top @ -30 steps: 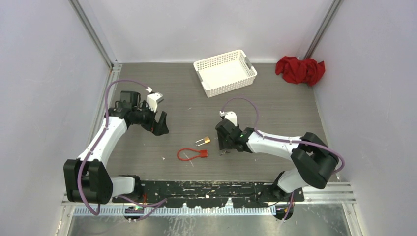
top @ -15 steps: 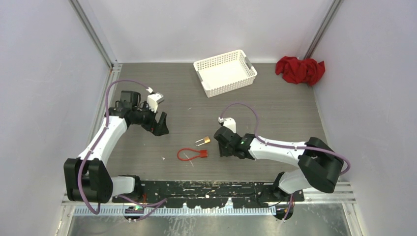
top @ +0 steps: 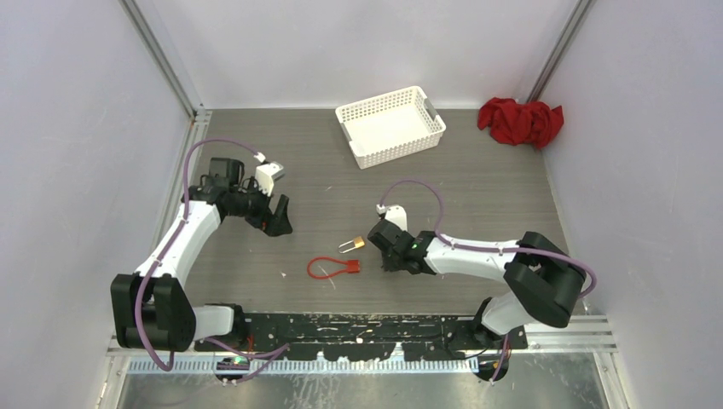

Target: Unlock with the key

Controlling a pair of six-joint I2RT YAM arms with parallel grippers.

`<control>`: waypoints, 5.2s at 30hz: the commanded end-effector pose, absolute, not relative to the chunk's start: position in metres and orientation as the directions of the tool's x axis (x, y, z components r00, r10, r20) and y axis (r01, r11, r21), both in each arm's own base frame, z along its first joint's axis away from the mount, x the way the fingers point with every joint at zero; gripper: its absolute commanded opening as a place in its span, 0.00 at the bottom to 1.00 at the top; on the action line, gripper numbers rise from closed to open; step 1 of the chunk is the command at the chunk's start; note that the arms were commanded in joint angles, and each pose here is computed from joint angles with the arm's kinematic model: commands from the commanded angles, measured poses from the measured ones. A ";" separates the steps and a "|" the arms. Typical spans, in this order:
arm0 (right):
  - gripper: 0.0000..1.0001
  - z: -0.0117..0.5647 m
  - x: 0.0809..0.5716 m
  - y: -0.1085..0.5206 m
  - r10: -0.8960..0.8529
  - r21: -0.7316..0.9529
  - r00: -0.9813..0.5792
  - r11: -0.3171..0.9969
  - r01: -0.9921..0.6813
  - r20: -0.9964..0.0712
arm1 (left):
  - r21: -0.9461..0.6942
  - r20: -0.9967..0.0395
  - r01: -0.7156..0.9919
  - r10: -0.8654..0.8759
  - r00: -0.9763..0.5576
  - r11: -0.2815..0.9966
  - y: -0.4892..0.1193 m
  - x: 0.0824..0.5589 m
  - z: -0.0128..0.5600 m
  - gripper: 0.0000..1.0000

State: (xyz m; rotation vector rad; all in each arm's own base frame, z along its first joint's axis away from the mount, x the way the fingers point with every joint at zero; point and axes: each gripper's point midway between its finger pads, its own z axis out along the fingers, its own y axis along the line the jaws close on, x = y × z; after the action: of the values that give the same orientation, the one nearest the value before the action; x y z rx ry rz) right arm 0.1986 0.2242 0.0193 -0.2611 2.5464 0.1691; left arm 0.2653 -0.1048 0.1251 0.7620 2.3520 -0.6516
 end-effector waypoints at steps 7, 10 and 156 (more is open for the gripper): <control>0.11 0.035 0.211 0.241 -0.116 0.104 -0.799 0.971 -0.218 -0.590 | -0.241 -0.673 0.675 0.381 -0.634 0.697 -0.107 0.269 0.139 0.88; 0.09 0.035 0.211 0.242 -0.116 0.104 -0.799 0.970 -0.218 -0.590 | -0.242 -0.670 0.675 0.383 -0.636 0.697 -0.107 0.268 0.138 0.88; 0.01 0.299 0.200 0.388 0.009 0.779 -0.806 0.262 -0.570 -0.592 | 0.137 -0.939 0.984 0.332 0.093 0.112 -0.196 0.163 0.256 0.04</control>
State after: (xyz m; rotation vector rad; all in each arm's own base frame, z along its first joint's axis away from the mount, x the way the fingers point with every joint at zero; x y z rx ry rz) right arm 0.1869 0.3943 0.2782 -0.5165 2.1284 1.6343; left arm 0.1785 -0.1951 0.2452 1.3586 1.4912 -0.8264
